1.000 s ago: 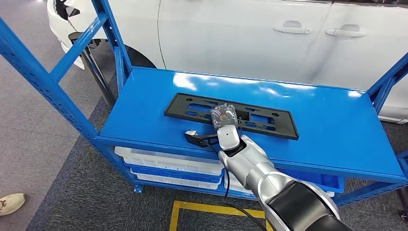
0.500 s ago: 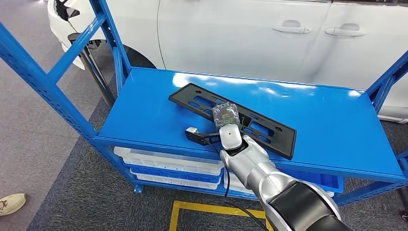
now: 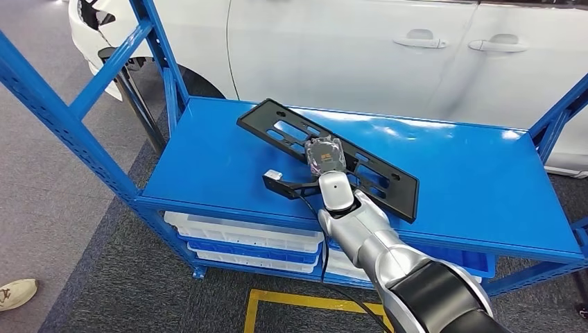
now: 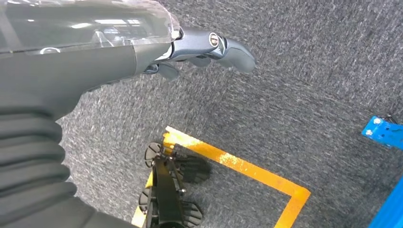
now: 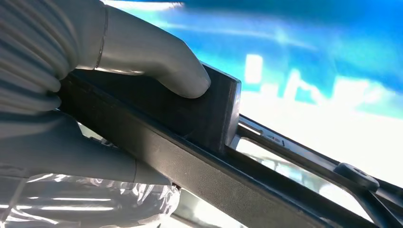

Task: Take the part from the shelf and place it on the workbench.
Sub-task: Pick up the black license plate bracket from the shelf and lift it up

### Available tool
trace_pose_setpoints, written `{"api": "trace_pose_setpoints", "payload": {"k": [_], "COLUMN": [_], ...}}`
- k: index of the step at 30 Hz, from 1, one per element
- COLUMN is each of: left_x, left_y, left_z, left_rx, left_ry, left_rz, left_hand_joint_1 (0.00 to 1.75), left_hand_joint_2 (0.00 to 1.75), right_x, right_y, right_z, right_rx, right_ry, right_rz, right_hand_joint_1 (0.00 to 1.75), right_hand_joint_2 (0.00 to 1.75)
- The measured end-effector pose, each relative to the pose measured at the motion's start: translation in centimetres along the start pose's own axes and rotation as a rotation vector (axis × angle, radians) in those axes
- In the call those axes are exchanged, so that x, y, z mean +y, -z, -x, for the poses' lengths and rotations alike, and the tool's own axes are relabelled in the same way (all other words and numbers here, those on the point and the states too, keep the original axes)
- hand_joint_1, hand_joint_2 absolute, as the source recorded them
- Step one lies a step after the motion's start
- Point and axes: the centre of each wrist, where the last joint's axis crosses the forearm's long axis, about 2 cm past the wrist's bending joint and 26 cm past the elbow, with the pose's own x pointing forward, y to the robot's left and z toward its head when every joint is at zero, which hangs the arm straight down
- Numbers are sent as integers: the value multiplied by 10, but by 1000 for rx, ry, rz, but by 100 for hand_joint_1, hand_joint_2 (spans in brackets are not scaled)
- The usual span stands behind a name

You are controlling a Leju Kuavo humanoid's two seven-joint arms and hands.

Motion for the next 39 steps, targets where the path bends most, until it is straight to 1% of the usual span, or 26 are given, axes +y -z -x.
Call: {"api": "trace_pose_setpoints", "payload": {"k": [2, 3, 4, 6, 8, 9, 12, 14, 15, 17, 19, 24, 33, 39], "left_x": [0, 0, 0, 1, 1, 1, 3, 4, 5, 5, 6, 5, 6, 6], "left_y": [0, 0, 0, 0, 0, 0, 0, -1, -1, 0, 0, 0, 0, 0], "left_z": [0, 0, 0, 1, 1, 1, 1, 1, 1, 0, 1, 0, 0, 0], "left_rx": [-7, -11, -13, -14, -14, -14, -11, -9, -9, -11, -10, -11, -10, -5], "left_ry": [-3, -6, -8, -11, -12, -12, -12, -12, -13, -13, -13, -9, -11, -14], "left_rz": [1, 3, 5, 10, 13, 14, 14, 13, 13, 13, 13, 13, 10, 3], "left_hand_joint_1": [0, 0, 0, 0, 0, 0, 0, 0, 0, 0, 0, 0, 0, 0], "left_hand_joint_2": [175, 175, 175, 175, 175, 175, 175, 175, 175, 175, 175, 175, 175, 175], "right_x": [-7, -12, -18, -30, -46, -54, -66, -73, -79, -89, -93, -101, -114, -120], "right_y": [3, 4, 6, 8, 8, 7, -9, -23, -29, -39, -50, -71, -95, -106], "right_z": [1, 2, 3, 7, 11, 13, 17, 20, 21, 25, 28, 35, 39, 38], "right_rx": [-49, -91, -149, -307, -455, -502, -616, -742, -809, -919, -1010, -1164, -1347, -1404], "right_ry": [105, 200, 330, 685, 1034, 1180, 1556, 1738, 1801, 1881, 1934, 1969, 1937, 1932], "right_rz": [65, 88, 100, 149, 255, 300, 340, 378, 407, 466, 511, 566, 571, 552], "right_hand_joint_1": [175, 175, 175, 175, 175, 175, 175, 175, 175, 175, 175, 175, 175, 175], "right_hand_joint_2": [175, 175, 175, 175, 175, 175, 175, 175, 175, 175, 175, 175, 175, 175]}}
